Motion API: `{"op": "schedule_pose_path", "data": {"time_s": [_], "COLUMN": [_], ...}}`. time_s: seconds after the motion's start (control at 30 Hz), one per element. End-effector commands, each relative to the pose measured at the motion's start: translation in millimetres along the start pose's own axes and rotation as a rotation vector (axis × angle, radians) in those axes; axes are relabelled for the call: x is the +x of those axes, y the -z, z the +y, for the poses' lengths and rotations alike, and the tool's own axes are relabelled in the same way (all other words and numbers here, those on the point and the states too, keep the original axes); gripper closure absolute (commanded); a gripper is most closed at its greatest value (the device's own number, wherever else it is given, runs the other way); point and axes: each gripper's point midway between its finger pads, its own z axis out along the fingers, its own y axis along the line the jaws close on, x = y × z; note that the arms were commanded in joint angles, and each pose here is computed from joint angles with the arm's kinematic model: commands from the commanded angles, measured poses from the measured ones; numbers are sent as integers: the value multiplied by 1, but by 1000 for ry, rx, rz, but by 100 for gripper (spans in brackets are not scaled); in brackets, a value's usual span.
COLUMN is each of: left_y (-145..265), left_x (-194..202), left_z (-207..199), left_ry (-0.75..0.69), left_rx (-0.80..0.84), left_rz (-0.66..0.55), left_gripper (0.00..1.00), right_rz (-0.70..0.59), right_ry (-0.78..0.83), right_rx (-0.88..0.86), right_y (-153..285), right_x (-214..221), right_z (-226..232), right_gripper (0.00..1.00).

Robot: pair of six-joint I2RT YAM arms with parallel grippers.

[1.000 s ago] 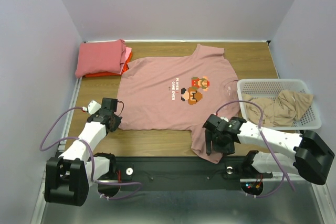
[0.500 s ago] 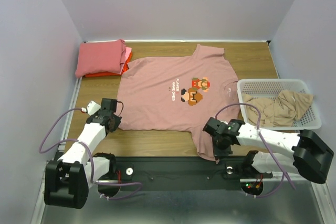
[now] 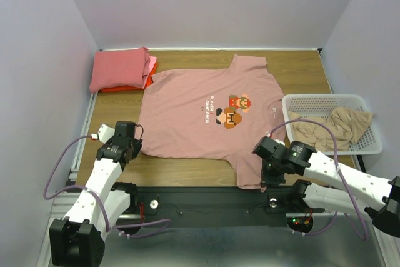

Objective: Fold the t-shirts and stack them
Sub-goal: Flatten the tshirt out, then fold the tshirt

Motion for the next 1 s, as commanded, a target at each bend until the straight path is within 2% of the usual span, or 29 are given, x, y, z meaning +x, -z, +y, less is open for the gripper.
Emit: {"op": "schedule_pose_path", "data": {"time_s": [0.0, 0.2, 0.3, 0.43, 0.53, 0.67, 0.7, 0.97], "left_y": [7, 7, 6, 5, 4, 3, 1, -6], "left_x": [-7, -8, -2, -8, -15, -18, -17, -26], "left_z": [1, -12, -25, -38, -44, -59, -67, -86], "left_ry": [52, 33, 10, 1, -6, -16, -21, -37], "left_rx": [-5, 33, 78, 87, 81, 104, 118, 107], "left_rz": [-26, -16, 26, 15, -3, 0, 17, 2], "left_gripper": [100, 100, 100, 100, 100, 100, 100, 100], "right_rz": [-8, -120, -174, -261, -308, -372, -405, -458], "right_ry": [-24, 7, 33, 46, 33, 8, 13, 9], "right_rx": [14, -14, 18, 78, 115, 83, 52, 61], "right_y": [9, 5, 5, 9, 13, 24, 32, 43], "right_x": [0, -31, -47, -73, -95, -127, -147, -199], "right_z": [-3, 21, 25, 31, 31, 40, 45, 45], "right_gripper": [99, 99, 99, 100, 99, 99, 100, 99]}}
